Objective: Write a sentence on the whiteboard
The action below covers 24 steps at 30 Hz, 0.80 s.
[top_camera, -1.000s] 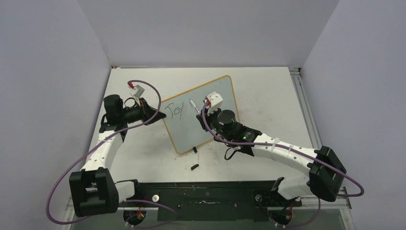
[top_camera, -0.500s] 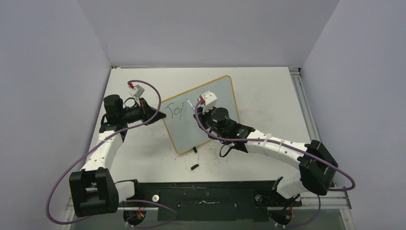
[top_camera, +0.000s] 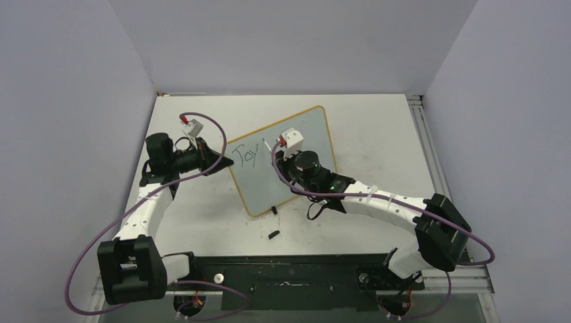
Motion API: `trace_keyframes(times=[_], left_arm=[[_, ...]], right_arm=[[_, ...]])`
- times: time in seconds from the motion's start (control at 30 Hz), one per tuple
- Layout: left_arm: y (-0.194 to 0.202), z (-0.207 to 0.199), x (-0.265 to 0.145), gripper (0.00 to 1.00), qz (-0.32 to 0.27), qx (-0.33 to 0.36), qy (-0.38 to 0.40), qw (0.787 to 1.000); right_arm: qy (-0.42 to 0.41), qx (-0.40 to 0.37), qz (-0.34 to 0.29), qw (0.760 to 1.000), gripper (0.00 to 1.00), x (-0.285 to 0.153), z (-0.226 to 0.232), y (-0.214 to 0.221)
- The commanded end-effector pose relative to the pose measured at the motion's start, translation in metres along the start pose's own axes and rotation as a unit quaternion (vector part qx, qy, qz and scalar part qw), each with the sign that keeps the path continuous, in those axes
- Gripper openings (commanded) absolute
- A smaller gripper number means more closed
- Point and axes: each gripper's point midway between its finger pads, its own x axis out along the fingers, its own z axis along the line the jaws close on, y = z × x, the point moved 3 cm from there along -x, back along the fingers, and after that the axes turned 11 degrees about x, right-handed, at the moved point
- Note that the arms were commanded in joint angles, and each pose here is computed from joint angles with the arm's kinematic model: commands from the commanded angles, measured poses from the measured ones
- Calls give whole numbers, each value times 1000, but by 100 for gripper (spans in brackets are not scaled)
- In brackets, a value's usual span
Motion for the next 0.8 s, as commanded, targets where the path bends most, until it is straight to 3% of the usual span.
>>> trace_keyframes(times=[0.0, 0.17, 0.77], left_arm=[[-20, -5, -4, 0, -15, 37, 6, 999], [-20, -5, -4, 0, -15, 37, 6, 999], [-19, -5, -4, 0, -15, 37, 5, 999]], right_arm=[[-9, 13, -58, 998, 5, -10, 5, -37], [0, 16, -81, 997, 5, -27, 0, -49], [20, 6, -27, 999, 5, -9, -14, -14]])
